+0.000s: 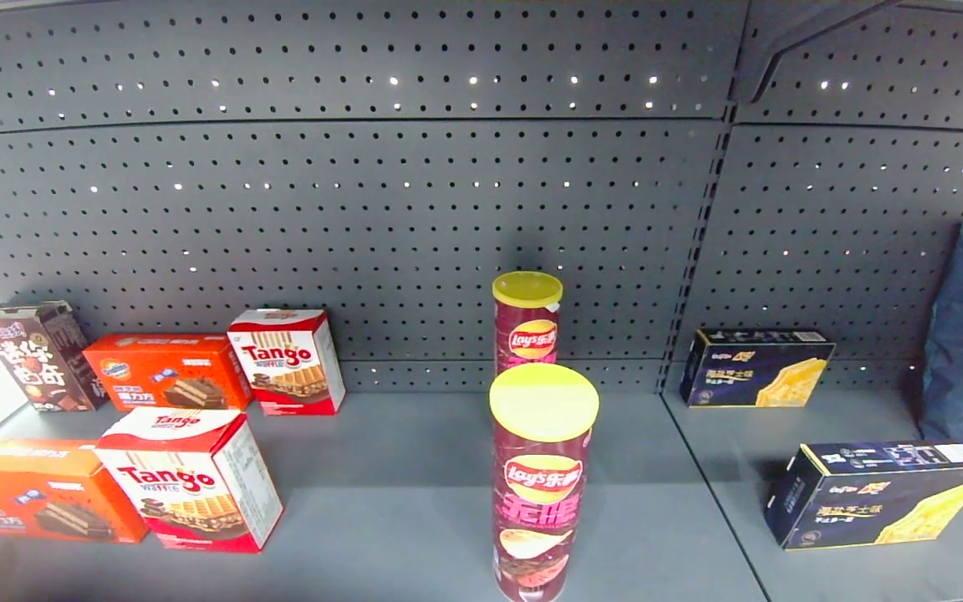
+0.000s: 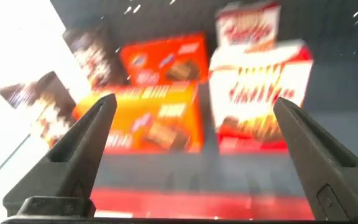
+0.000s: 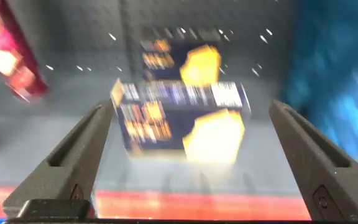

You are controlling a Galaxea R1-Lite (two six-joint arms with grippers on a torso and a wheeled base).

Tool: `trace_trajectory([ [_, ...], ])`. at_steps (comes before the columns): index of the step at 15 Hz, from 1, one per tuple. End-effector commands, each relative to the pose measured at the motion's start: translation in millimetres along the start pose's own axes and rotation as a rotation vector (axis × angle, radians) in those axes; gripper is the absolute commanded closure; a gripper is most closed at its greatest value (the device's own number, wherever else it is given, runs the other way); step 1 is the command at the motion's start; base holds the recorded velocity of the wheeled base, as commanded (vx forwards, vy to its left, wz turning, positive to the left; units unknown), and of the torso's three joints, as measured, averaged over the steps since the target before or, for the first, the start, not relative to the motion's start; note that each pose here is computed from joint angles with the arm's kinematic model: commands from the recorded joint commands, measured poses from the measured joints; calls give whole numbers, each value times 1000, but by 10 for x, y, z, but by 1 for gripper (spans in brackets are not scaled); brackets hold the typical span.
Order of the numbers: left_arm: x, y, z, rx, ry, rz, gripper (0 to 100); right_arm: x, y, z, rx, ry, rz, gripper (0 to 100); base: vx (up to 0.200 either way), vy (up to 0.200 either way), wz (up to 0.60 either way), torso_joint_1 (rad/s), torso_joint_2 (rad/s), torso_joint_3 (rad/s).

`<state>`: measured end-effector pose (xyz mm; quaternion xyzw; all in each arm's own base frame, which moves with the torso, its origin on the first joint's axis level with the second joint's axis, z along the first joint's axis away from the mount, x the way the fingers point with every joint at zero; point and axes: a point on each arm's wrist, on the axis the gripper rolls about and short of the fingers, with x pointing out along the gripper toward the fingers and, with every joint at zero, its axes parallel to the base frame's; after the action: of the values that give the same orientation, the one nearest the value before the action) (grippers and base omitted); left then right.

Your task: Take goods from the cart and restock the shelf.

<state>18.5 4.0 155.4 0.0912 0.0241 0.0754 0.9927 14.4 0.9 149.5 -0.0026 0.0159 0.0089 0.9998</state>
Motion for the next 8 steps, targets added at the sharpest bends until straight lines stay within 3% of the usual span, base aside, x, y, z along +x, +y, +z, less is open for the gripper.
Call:
trace_trajectory([
  [1,-408,63,-364,-10,-50,56,0,-307,38,-532,-4,-54,-81,0,0,0,0,0,0,0],
  [3,-444,68,-406,0,-48,62,0,-275,14,-607,4,-57,-170,0,0,0,0,0,0,0],
  [5,-432,58,-436,5,-39,57,0,-275,3,-679,18,14,-223,0,0,0,0,0,0,0],
  [8,-368,18,-557,6,-41,58,0,-274,21,-737,21,71,-143,0,0,0,0,0,0,0],
])
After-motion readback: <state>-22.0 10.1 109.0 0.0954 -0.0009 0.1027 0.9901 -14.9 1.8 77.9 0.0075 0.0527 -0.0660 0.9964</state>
